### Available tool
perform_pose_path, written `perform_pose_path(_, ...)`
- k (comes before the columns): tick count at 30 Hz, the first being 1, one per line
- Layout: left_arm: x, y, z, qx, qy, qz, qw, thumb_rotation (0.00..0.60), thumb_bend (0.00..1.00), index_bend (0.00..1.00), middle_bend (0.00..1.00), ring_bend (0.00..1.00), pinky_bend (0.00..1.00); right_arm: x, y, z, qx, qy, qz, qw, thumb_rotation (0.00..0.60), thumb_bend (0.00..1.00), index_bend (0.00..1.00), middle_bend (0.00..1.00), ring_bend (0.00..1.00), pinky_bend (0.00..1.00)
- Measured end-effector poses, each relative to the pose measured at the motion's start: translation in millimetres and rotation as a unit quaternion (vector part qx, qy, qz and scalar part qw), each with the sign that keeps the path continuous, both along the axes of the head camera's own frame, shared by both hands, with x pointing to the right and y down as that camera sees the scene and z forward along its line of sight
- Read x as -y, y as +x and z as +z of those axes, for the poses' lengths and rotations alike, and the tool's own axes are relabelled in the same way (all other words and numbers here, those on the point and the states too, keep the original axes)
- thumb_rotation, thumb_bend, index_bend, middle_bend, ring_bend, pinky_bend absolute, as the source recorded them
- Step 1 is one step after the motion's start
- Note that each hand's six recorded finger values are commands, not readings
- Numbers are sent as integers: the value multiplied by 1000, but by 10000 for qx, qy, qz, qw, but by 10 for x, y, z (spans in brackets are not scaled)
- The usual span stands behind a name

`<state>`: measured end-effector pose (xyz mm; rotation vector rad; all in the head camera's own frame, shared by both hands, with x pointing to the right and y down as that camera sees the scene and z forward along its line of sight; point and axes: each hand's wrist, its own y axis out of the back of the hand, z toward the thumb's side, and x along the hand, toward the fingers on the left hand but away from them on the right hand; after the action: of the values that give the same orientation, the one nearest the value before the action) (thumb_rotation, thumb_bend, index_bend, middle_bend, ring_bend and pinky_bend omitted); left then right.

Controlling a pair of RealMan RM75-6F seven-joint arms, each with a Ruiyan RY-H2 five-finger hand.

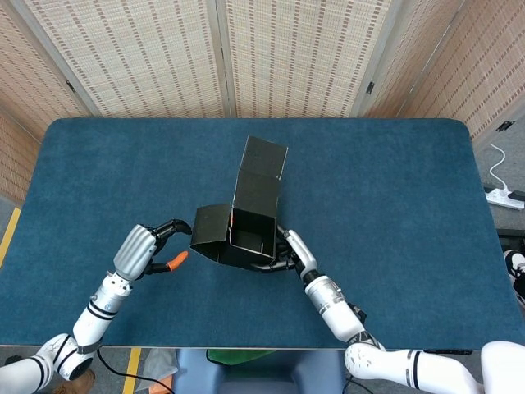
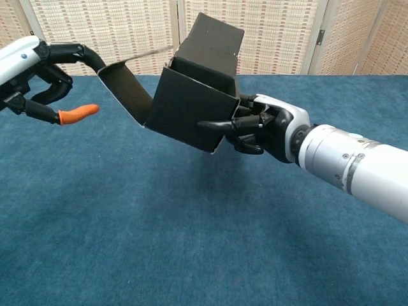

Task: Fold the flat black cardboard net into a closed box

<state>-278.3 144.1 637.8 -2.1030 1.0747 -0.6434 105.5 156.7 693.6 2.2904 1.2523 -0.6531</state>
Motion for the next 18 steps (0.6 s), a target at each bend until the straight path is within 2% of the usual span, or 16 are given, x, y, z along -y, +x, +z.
perform_pose_path(7, 10, 176, -107, -47, 386, 337, 9987, 600, 334, 432, 479, 890, 939, -117, -89, 46, 14, -7, -137, 9999, 600, 186, 553, 665, 783, 1000)
perform_pose_path(14, 31, 291, -101, 290, 727, 765, 9940, 600, 335, 422, 465, 885, 938, -195, -165, 78, -21, 61, -354, 9994, 600, 186, 553, 664, 782, 1000)
perform_pose_path(18, 53, 331, -93, 513, 915, 1013, 9893, 600, 334, 393, 424, 874, 938, -223, -183, 110, -83, 116, -470, 9988, 600, 186, 553, 664, 782, 1000)
